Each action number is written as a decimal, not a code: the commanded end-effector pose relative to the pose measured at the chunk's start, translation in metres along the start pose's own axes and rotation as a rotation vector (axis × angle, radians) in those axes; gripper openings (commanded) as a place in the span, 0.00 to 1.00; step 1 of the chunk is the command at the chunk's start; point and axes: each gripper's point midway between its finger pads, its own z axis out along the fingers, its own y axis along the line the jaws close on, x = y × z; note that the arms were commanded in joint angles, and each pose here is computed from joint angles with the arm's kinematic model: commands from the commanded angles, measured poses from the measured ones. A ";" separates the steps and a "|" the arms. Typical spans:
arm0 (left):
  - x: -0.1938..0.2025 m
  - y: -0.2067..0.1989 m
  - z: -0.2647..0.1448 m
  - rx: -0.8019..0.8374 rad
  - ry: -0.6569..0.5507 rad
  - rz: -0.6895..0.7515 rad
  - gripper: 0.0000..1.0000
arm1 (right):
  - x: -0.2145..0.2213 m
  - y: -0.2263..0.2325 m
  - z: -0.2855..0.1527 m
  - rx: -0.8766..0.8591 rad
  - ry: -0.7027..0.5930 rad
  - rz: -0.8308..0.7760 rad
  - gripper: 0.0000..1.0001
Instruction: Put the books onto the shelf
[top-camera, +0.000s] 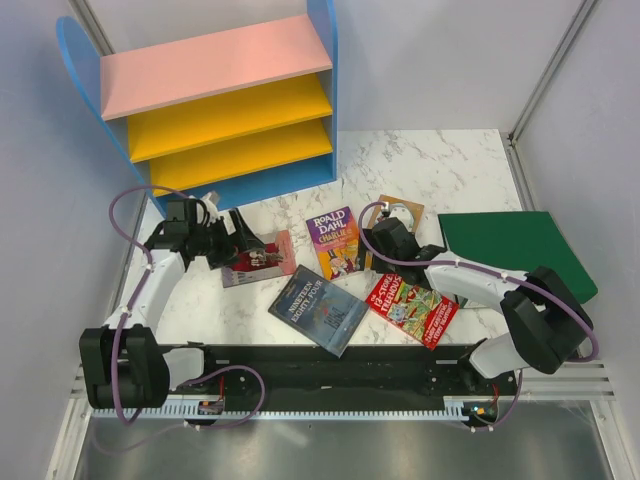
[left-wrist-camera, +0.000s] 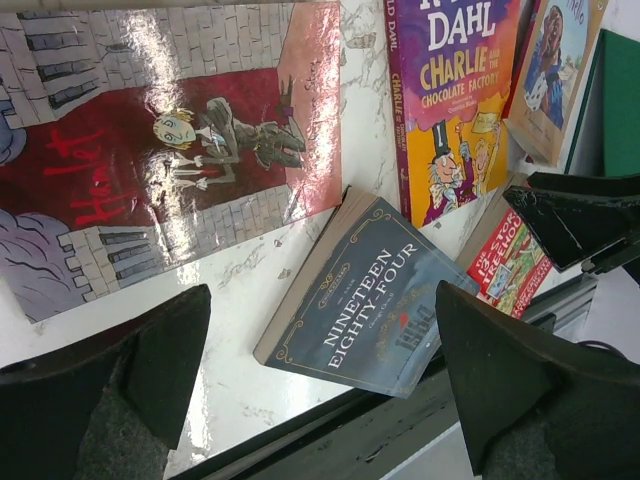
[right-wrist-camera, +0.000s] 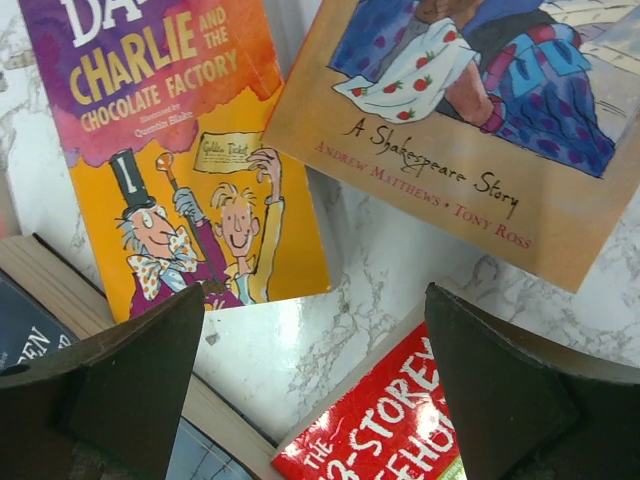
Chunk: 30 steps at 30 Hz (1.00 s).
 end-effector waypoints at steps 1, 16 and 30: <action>-0.002 0.002 0.002 -0.003 -0.021 -0.017 1.00 | -0.017 0.025 -0.008 -0.116 -0.045 -0.005 0.98; 0.120 -0.002 0.003 0.051 -0.057 -0.281 1.00 | 0.029 0.086 -0.016 -0.323 0.133 -0.127 0.98; 0.157 0.013 0.045 -0.241 0.200 -0.277 1.00 | 0.070 0.105 0.001 -0.324 0.306 -0.189 0.98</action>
